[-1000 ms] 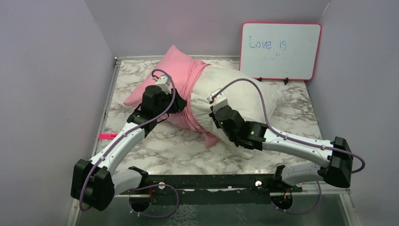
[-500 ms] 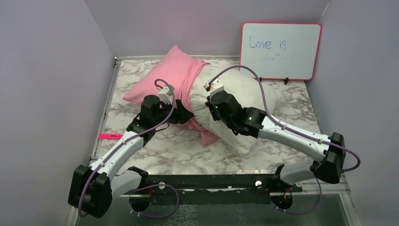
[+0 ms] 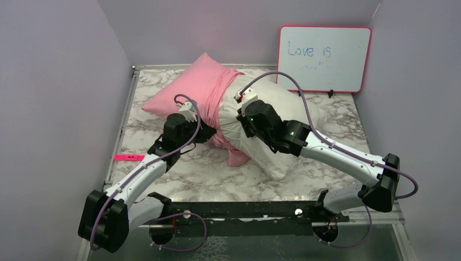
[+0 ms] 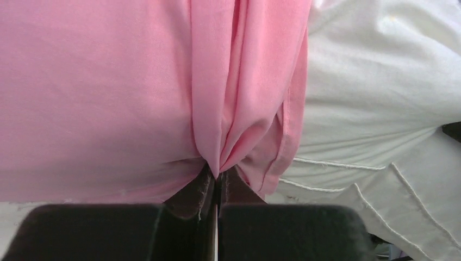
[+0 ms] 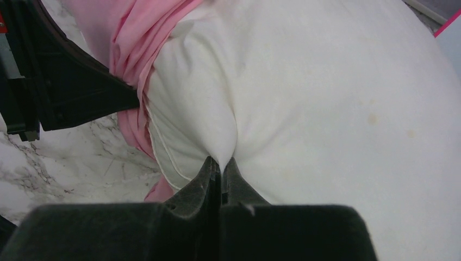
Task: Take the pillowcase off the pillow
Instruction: Remove the pillow from the pillowcase.
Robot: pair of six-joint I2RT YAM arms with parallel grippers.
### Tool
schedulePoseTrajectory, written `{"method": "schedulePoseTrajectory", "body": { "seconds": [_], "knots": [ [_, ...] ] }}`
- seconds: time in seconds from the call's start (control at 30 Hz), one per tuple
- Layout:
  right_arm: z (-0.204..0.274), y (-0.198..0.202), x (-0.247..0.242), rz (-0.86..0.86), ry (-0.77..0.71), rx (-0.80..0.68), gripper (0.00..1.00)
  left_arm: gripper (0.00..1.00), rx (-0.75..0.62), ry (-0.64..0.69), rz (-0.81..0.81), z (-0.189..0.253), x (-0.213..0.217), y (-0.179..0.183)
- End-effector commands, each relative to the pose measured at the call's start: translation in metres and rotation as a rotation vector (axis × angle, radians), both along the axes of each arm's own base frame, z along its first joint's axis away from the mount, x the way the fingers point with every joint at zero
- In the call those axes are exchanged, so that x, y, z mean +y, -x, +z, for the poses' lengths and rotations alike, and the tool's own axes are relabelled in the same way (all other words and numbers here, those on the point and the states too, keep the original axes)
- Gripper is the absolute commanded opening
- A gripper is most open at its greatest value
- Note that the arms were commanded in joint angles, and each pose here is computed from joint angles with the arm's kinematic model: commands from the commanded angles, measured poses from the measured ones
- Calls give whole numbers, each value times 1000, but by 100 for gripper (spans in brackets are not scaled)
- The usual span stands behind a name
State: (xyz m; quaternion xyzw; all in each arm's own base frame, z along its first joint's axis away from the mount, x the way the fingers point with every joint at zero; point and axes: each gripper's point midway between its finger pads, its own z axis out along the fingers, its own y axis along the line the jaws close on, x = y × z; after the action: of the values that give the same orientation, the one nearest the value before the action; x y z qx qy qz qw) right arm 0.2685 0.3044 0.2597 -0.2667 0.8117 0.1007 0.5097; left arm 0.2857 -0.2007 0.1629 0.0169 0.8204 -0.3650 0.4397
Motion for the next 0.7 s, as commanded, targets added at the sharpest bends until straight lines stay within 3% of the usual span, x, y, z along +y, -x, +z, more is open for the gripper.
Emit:
{"method": "schedulePoseTrajectory", "body": {
  "seconds": [0.0,0.2,0.3,0.47,0.67],
  "knots": [
    [71,-7,3,-19,-160,-132,1,0,-61,-55,47,12,9,-11],
    [90,-6,-20,-70,-194,-202,1,0,-19,-437,441,3,106,-21],
    [98,-2,-24,-55,-214,-219,1,0,-47,-509,564,17,136,-23],
    [94,4,-19,6,-204,-214,1,0,-77,-485,556,34,134,-35],
    [76,29,16,254,-179,-127,1,0,-201,-276,250,63,68,-36]
  ]
}}
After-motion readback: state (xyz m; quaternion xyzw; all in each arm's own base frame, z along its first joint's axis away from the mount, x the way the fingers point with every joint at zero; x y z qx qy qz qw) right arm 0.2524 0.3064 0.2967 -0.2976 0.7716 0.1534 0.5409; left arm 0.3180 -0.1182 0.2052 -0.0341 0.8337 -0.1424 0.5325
